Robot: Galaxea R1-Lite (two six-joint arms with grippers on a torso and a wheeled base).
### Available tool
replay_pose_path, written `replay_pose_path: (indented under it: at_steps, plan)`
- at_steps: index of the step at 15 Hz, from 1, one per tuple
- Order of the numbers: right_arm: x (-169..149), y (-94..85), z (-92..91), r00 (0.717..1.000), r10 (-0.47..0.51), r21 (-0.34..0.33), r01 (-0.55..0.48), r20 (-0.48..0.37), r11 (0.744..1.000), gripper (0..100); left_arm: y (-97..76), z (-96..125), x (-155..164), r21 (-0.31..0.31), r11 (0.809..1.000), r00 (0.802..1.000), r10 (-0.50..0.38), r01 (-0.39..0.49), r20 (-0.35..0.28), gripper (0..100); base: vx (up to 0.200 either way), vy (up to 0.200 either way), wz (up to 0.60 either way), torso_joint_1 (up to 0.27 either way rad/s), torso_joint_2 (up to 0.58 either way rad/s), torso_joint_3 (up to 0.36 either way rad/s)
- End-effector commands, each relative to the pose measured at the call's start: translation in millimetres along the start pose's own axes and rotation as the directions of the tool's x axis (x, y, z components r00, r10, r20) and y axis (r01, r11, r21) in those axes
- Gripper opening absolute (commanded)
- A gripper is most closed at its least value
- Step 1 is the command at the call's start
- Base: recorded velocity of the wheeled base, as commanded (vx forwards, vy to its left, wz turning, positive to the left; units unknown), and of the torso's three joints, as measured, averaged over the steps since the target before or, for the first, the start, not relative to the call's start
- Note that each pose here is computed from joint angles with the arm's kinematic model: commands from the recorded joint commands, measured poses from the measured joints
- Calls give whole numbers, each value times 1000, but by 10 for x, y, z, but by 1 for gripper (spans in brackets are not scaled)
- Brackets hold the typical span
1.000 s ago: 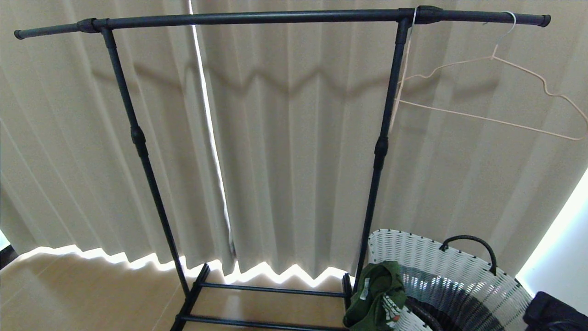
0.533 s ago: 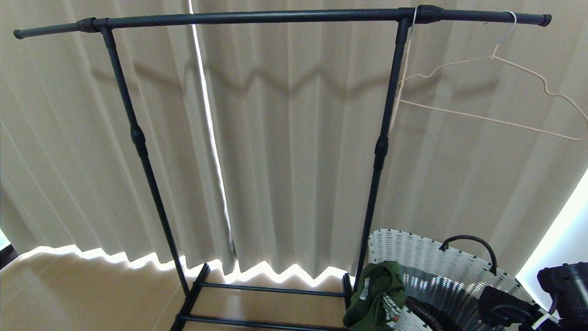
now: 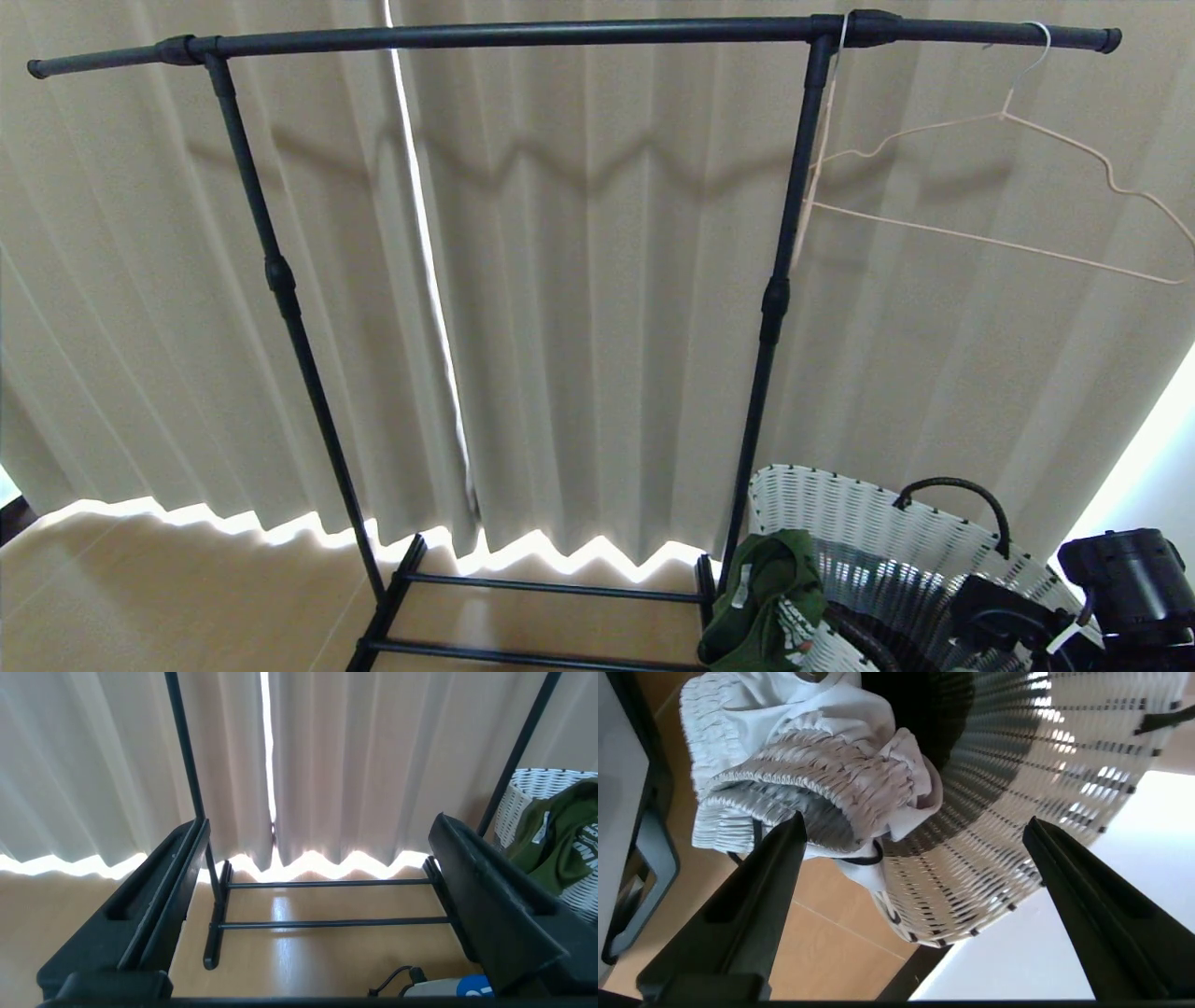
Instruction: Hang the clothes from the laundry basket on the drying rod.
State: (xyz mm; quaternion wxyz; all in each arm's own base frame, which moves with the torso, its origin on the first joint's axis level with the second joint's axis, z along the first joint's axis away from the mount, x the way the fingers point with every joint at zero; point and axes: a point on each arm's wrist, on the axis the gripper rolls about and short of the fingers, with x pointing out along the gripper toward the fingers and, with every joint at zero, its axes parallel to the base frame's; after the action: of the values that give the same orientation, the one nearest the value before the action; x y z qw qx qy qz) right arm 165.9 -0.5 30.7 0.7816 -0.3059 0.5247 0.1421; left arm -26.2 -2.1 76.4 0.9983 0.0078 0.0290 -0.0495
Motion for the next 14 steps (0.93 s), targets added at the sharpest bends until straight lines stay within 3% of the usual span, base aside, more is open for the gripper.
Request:
replay_pose_path:
  at_steps: [1,14]
  plan:
    - [15,4,2,1000,7,-2,-7,-5,1000,100,0,0,0,0,1000,1000,0,0,1,100,0,0,0,0,0,0]
    - [53,-33,71,999,36,1,-36,28,999,100,0,0,0,-2,1000,1000,0,0,1,100,0,0,0,0,0,0]
